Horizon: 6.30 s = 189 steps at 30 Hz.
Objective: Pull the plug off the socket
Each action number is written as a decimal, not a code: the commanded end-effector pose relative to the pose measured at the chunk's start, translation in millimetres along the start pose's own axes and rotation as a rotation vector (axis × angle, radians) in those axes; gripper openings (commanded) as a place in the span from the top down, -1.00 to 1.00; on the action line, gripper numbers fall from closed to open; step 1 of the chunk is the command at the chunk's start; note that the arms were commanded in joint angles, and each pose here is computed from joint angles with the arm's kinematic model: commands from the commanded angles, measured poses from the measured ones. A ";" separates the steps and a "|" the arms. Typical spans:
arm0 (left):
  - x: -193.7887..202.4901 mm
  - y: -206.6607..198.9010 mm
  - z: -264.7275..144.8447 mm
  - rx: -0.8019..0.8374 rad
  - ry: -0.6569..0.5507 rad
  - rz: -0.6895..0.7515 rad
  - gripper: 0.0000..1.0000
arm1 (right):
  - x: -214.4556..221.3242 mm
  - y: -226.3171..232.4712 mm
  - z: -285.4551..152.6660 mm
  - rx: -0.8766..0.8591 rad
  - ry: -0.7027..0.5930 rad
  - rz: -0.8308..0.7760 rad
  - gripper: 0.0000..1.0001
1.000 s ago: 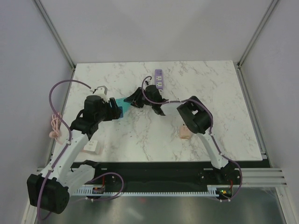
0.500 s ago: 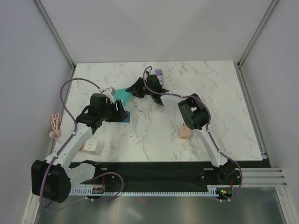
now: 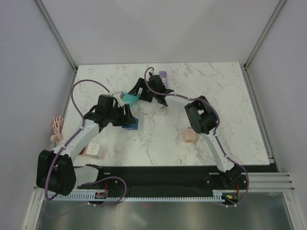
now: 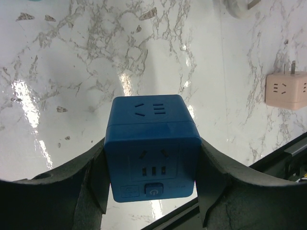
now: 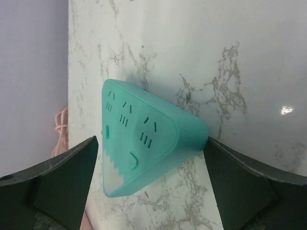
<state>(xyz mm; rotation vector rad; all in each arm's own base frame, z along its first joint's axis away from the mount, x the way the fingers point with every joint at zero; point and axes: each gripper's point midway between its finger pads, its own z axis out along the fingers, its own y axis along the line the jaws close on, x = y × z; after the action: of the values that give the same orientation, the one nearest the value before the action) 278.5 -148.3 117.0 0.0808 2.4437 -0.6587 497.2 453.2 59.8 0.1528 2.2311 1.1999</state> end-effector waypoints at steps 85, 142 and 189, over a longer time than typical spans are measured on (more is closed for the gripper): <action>60.3 -134.7 102.9 0.490 0.285 -0.245 0.03 | 63.0 -4.5 -324.7 0.257 -0.213 -0.241 -0.96; 46.9 186.1 -202.7 -1.255 -0.331 -1.044 -0.99 | 125.2 5.1 -276.6 0.233 0.029 -0.295 -0.96; 71.1 234.4 -132.2 -1.205 -0.120 -1.134 0.96 | 168.2 26.5 -258.9 0.189 0.120 -0.336 -0.94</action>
<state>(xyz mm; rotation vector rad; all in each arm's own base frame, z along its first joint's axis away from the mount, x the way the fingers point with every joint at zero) 157.7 108.9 60.2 -1.9390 2.2110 0.6464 205.1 328.5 102.5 -0.2395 2.4002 0.8000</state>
